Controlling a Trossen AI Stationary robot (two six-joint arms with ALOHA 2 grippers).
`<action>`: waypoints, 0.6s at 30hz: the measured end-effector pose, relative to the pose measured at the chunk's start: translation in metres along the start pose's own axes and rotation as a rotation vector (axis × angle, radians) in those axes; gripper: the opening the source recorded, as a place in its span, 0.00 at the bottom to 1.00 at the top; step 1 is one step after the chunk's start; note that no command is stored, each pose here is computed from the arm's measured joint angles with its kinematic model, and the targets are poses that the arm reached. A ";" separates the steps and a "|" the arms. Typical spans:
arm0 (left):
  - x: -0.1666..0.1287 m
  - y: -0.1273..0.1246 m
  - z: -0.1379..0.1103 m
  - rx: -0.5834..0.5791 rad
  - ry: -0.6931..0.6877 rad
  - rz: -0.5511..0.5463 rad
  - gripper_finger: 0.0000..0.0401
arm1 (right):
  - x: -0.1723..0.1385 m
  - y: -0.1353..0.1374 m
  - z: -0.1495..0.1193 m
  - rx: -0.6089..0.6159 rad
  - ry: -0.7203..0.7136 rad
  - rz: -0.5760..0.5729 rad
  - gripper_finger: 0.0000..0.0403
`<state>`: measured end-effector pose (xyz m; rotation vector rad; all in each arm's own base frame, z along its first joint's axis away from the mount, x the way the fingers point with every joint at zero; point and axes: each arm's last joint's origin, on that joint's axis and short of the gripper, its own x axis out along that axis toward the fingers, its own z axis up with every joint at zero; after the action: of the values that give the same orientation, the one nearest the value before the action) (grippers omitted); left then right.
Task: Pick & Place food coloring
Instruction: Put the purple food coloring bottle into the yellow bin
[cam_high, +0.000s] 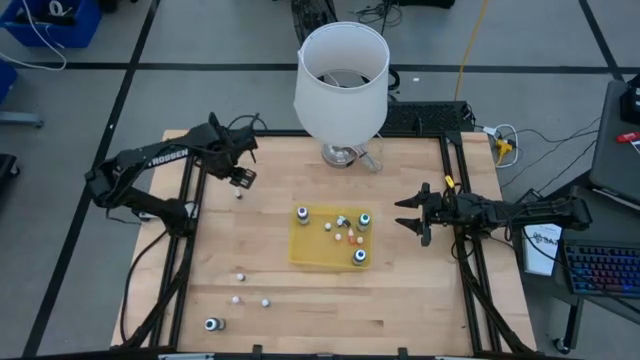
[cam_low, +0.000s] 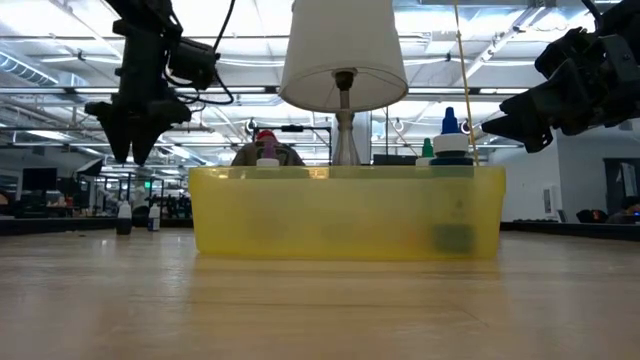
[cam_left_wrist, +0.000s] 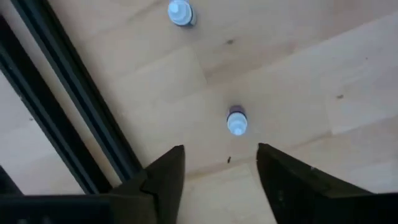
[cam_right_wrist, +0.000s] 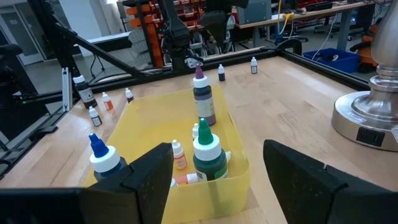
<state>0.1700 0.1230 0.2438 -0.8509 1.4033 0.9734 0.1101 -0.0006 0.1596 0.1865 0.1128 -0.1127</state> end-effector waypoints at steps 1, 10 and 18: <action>0.000 0.002 0.001 -0.001 0.007 -0.008 0.53 | 0.000 0.000 0.000 0.000 0.000 0.000 0.59; 0.001 0.006 0.008 0.031 -0.024 -0.041 0.71 | 0.000 0.000 0.000 0.000 0.000 0.000 0.59; 0.039 0.004 0.003 0.055 -0.011 -0.096 0.69 | 0.000 0.000 0.000 0.000 0.000 0.000 0.59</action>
<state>0.1647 0.1291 0.2055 -0.8623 1.3620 0.8615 0.1101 -0.0007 0.1596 0.1865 0.1130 -0.1129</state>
